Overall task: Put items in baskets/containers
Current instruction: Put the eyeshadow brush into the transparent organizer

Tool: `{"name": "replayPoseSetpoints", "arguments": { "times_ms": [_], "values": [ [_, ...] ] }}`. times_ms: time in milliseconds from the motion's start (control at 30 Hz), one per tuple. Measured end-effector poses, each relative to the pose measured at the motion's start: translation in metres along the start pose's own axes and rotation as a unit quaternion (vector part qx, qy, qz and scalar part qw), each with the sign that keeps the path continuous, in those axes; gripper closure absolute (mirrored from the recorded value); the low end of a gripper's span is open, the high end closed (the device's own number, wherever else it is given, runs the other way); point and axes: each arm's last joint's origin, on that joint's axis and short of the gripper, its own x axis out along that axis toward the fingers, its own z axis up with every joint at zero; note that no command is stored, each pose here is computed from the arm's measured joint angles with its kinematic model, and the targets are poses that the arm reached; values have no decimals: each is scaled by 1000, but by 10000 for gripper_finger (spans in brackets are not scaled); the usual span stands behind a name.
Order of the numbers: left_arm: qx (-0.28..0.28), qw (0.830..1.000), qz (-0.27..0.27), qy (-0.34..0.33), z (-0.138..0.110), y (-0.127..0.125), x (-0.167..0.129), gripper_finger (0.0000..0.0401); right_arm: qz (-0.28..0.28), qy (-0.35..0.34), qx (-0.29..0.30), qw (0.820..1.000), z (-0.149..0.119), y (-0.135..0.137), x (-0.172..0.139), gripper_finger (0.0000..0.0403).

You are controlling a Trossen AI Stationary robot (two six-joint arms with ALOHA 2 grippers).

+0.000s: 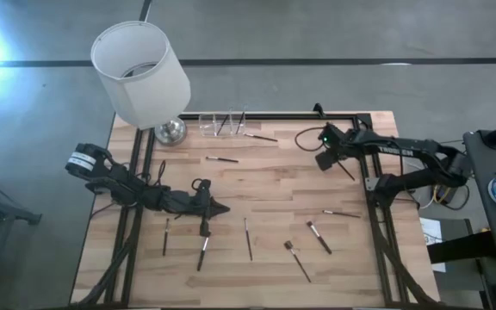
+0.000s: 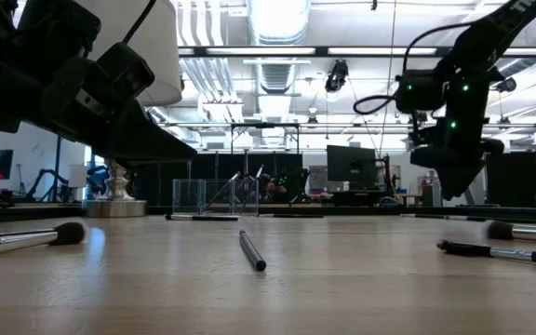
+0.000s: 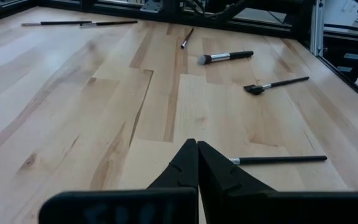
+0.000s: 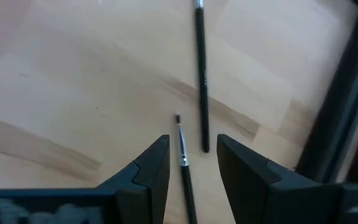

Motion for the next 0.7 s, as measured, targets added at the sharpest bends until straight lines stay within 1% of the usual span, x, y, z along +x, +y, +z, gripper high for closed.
{"name": "replayPoseSetpoints", "arguments": {
  "times_ms": [67, 133, 233, 467, 700],
  "values": [
    [1, 1000, 1, 2, 0, 0, 0, 401, 22, 5, -2, 1000, 3, -1, 4, 278],
    [1, 1000, 1, 5, -1, 0, 0, 401, 27, 2, -3, 1000, 7, -1, 8, 284],
    [2, 1000, 2, 7, -1, 0, 0, 401, 23, 8, -4, 1000, 10, -2, 16, 294],
    [2, 1000, 2, 7, -1, 0, 0, 401, 12, 54, -14, 998, 10, -3, 36, 317],
    [2, 1000, 2, 7, -1, 0, 0, 401, 6, 56, -24, 998, 11, -2, 41, 329]
  ]
}}
